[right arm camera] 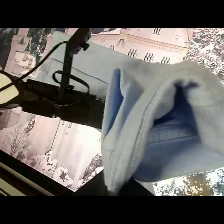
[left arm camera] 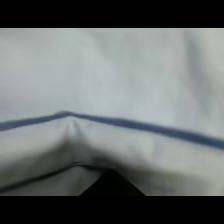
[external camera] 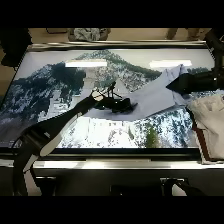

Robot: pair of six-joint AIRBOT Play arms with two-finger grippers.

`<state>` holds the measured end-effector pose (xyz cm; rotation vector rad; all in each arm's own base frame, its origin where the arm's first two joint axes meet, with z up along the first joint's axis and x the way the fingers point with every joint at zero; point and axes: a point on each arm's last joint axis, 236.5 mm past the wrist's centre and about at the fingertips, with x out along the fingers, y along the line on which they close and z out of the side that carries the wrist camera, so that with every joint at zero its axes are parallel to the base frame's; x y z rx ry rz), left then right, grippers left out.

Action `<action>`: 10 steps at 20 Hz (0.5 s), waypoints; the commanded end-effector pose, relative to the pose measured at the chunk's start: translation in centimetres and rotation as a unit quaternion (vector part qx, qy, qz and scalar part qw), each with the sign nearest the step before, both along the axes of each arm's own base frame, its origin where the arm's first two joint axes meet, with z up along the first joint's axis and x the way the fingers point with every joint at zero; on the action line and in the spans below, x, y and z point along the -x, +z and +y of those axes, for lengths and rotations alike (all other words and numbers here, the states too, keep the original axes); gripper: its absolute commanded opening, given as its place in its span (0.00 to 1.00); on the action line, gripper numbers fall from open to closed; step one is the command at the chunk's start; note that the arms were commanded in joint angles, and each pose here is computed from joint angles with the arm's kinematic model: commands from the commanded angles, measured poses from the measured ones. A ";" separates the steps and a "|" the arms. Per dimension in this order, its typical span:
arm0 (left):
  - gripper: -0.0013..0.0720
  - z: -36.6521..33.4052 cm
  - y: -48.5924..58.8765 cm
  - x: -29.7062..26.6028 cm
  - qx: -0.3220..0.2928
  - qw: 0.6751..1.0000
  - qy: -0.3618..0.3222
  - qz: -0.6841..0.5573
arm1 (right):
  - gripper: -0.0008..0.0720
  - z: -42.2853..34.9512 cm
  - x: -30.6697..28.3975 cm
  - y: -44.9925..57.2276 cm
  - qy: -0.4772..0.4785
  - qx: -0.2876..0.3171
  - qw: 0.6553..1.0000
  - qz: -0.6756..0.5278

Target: Fold the shirts.

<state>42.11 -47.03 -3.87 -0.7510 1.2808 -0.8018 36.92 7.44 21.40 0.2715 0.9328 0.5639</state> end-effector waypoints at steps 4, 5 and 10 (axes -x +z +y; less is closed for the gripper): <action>0.05 -3.0 -0.4 1.5 0.040 0.999 -0.001 0.020 | 0.08 -0.6 -0.5 0.2 -0.033 -0.002 0.999 0.002; 0.05 -1.4 0.3 0.6 0.028 1.000 -0.008 0.003 | 0.08 -0.3 -1.4 0.0 -0.033 -0.017 0.999 0.002; 0.05 14.6 6.4 -4.2 -0.156 0.979 -0.041 -0.129 | 0.08 8.5 -5.3 -1.7 0.026 -0.077 0.997 -0.010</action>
